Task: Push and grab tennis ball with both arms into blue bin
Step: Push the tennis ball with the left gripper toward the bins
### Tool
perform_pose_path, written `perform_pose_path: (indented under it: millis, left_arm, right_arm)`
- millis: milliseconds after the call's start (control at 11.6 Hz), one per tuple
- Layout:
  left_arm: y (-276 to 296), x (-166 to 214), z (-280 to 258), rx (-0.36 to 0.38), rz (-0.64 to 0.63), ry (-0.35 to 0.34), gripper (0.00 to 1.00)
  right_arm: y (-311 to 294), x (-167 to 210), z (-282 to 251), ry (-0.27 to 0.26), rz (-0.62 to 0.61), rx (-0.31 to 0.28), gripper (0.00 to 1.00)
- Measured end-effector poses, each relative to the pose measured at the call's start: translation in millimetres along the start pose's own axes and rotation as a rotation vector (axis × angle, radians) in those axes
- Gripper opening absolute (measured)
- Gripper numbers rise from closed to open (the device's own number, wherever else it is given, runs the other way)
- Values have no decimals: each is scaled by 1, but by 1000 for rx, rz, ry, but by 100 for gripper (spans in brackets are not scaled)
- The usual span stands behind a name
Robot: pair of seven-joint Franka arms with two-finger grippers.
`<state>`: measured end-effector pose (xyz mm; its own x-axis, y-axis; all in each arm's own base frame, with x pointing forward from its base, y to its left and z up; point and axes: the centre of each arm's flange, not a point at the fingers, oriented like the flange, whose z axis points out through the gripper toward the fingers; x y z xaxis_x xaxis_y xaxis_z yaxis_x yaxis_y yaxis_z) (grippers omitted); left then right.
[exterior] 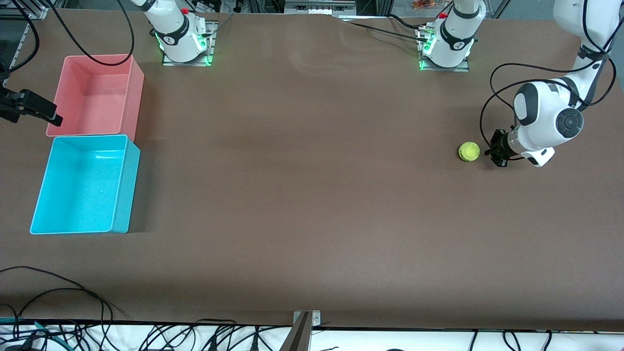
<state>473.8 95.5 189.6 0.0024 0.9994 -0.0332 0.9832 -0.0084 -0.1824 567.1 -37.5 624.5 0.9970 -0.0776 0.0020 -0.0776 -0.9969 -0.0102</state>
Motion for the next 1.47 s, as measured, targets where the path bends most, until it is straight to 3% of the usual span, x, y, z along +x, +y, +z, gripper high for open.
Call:
perform_pose_path:
  millis: [260, 606, 865, 1038, 1471]
  left_arm:
    - [7, -44, 1, -1, 41, -7, 1]
    - [10, -149, 2, -12, 91, -26, 1]
    - [28, -249, -7, -54, -6, -65, 1]
    - [50, -297, -17, -39, -35, -80, 1]
    - [79, -232, -39, 54, -51, -39, 1]
  right_arm:
    - [0, 0, 0, 0, 0, 0, 100]
    - [0, 0, 0, 0, 0, 0, 100]
    - [0, 0, 0, 0, -1, 0, 100]
    - [0, 0, 1, -1, -1, 0, 100]
    - [-1, 0, 1, -1, -1, 0, 100]
